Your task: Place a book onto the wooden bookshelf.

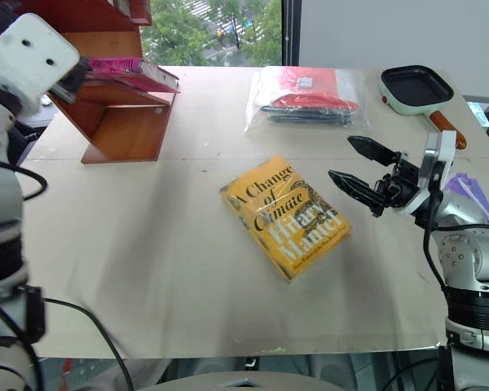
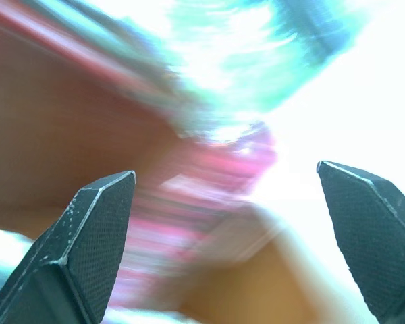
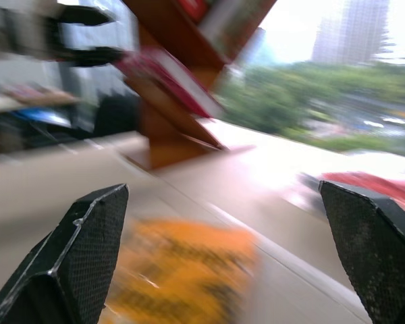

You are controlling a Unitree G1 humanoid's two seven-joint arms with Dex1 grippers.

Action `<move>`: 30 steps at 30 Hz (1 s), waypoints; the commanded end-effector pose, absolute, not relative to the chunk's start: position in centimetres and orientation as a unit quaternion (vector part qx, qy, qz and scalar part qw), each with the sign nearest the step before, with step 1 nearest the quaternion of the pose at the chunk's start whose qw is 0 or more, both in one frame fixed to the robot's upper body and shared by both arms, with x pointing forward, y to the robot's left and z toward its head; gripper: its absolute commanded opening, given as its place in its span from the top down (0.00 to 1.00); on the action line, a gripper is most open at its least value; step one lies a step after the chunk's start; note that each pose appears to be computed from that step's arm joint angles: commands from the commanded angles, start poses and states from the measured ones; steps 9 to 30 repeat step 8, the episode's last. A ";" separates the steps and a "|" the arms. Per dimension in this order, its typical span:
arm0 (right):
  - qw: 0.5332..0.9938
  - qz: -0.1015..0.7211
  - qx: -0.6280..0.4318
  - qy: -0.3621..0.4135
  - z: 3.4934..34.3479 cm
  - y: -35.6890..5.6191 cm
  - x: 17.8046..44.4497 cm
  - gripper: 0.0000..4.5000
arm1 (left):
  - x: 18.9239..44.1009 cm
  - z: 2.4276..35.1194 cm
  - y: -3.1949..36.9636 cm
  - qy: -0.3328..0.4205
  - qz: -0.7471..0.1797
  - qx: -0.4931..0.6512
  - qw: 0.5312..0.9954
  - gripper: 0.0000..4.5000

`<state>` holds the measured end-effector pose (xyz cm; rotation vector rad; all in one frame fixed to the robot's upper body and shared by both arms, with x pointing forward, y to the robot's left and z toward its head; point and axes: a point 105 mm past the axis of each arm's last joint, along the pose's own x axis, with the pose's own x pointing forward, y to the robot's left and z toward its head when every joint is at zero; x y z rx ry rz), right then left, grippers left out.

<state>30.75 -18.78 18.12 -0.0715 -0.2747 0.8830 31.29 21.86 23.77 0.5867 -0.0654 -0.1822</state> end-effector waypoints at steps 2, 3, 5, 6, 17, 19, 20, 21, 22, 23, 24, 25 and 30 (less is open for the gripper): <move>0.926 0.357 -0.083 -0.088 14.2 -21.3 30.3 0.00 | 27.9 15.6 20.7 0.078 -0.158 0.184 0.967 0.02; 0.930 0.347 -0.096 -0.066 12.8 -22.0 30.0 0.00 | 27.3 14.2 19.9 0.090 -0.180 0.160 0.967 0.02; 0.936 0.333 -0.108 -0.029 10.5 -23.2 29.2 0.00 | 26.5 12.3 19.1 0.098 -0.201 0.107 0.969 0.02; 0.939 0.325 -0.110 -0.017 9.8 -23.6 28.9 0.00 | 26.3 11.6 18.9 0.098 -0.209 0.110 0.967 0.02; 0.942 0.313 -0.118 -0.002 8.8 -24.1 28.5 0.00 | 25.6 10.1 18.6 0.106 -0.225 0.091 0.964 0.02; 0.942 0.313 -0.118 -0.002 8.8 -24.1 28.5 0.00 | 25.6 10.1 18.6 0.106 -0.225 0.091 0.964 0.02; 0.942 0.313 -0.118 -0.002 8.8 -24.1 28.5 0.00 | 25.6 10.1 18.6 0.106 -0.225 0.091 0.964 0.02; 0.942 0.313 -0.118 -0.002 8.8 -24.1 28.5 0.00 | 25.6 10.1 18.6 0.106 -0.225 0.091 0.964 0.02; 0.942 0.313 -0.118 -0.002 8.8 -24.1 28.5 0.00 | 25.6 10.1 18.6 0.106 -0.225 0.091 0.964 0.02; 0.942 0.313 -0.118 -0.002 8.8 -24.1 28.5 0.00 | 25.6 10.1 18.6 0.106 -0.225 0.091 0.964 0.02; 0.942 0.313 -0.118 -0.002 8.8 -24.1 28.5 0.00 | 25.6 10.1 18.6 0.106 -0.225 0.091 0.964 0.02; 0.942 0.313 -0.118 -0.002 8.8 -24.1 28.5 0.00 | 25.6 10.1 18.6 0.106 -0.225 0.091 0.964 0.02; 0.942 0.313 -0.118 -0.002 8.8 -24.1 28.5 0.00 | 25.6 10.1 18.6 0.106 -0.225 0.091 0.964 0.02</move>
